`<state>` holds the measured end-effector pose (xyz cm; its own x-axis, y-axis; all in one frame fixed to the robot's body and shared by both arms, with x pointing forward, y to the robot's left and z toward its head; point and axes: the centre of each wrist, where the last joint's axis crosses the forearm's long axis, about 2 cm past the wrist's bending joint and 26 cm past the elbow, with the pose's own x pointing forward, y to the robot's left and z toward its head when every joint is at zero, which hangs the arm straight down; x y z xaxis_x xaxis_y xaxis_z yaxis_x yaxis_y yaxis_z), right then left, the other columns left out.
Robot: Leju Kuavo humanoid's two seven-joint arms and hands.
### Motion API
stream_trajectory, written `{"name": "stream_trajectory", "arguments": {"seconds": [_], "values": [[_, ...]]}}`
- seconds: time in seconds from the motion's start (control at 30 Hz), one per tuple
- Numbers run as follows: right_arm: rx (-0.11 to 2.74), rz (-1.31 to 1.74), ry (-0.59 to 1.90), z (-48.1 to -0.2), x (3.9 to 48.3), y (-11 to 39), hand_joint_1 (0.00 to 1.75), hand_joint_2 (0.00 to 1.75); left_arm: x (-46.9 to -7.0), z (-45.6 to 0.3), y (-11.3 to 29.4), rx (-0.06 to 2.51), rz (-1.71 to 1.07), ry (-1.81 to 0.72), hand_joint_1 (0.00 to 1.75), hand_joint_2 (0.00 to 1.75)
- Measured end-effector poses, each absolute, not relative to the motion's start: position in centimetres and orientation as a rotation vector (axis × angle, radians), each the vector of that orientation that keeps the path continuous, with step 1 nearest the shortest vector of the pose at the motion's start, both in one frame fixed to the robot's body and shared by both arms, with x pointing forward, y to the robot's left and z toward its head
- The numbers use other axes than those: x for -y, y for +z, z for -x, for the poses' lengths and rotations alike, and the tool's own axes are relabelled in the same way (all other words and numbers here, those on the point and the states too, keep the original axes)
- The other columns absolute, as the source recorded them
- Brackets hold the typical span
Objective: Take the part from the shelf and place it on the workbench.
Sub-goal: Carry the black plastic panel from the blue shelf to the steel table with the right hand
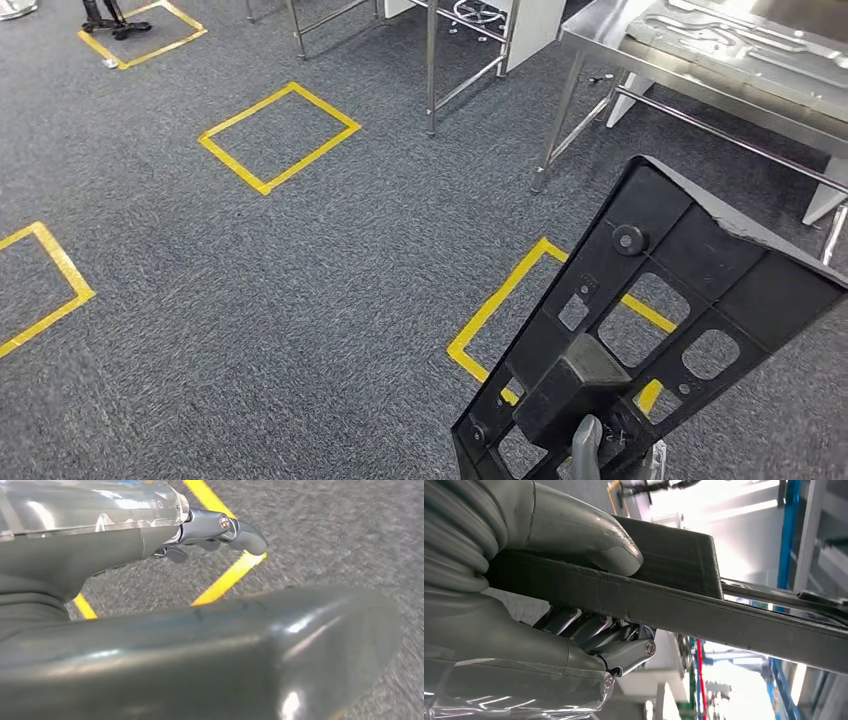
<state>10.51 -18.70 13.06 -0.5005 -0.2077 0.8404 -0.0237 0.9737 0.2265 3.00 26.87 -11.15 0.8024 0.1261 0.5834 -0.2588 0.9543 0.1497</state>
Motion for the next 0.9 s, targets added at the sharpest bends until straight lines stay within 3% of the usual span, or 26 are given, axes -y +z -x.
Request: {"name": "stream_trajectory", "arguments": {"seconds": [0.9], "values": [[2.059, -0.110, -0.225, -8.6, 19.3, 13.2, 1.75, 1.75, -26.8, -2.9, -11.2, 0.604, -0.210, 0.171, 0.00, 0.00]]}}
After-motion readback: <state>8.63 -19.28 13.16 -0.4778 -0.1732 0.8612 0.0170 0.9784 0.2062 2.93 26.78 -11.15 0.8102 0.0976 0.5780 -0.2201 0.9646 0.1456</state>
